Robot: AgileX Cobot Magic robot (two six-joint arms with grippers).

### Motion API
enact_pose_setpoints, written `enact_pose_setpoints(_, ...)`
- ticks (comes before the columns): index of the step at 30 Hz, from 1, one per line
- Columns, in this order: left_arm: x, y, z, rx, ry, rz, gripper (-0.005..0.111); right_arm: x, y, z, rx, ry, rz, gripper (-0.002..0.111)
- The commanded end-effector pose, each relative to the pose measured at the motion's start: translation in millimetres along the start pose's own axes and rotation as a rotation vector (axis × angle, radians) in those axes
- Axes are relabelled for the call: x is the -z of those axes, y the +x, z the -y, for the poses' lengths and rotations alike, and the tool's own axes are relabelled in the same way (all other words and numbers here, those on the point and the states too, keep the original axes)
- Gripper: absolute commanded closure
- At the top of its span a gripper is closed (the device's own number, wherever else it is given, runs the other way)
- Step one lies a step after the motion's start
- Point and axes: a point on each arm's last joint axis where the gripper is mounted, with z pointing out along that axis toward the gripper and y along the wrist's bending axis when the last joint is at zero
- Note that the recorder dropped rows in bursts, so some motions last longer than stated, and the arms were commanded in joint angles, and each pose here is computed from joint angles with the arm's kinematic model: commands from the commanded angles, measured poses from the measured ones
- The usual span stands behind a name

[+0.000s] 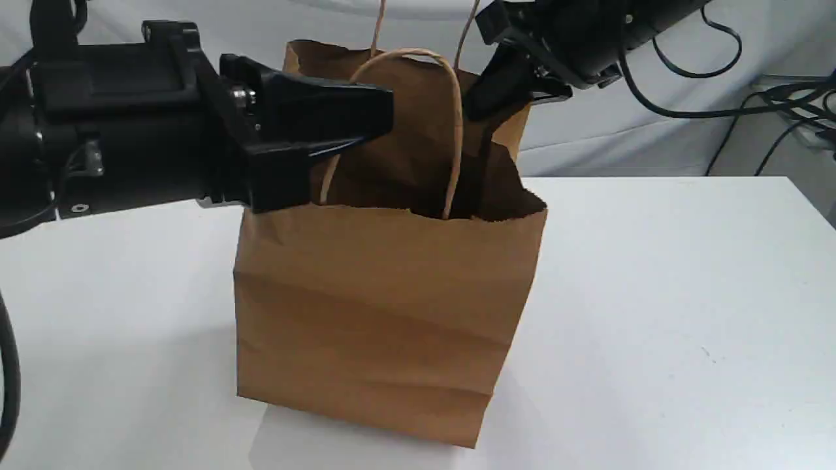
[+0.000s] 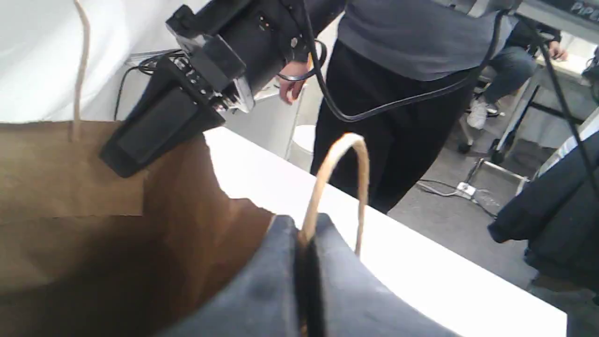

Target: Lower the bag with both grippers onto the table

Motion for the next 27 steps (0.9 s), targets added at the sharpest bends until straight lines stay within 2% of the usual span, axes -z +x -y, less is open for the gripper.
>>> enact_pose_setpoints(1, 0.2, 7.8, -3.4, 0.014, -0.035, -0.015, 0.107, 2.4, -1.4, -1.8, 0.004, 0.012, 0.006, 0.108)
enact_pose_setpoints(9, 1.7, 31.5, -7.5, 0.043, -0.056, -0.076, 0.107, 2.4, -1.3, -1.7, 0.005, 0.014, 0.005, 0.108)
enact_pose_setpoints(23, 1.7, 31.5, -7.4, 0.052, -0.054, -0.076, 0.107, -6.3, 2.5, 9.6, -0.014, 0.066, -0.038, 0.108)
enact_pose_setpoints(27, 1.7, 31.5, -7.4, 0.052, -0.054, -0.076, 0.102, -16.4, 4.6, 16.8, -0.030, 0.065, -0.060, 0.108)
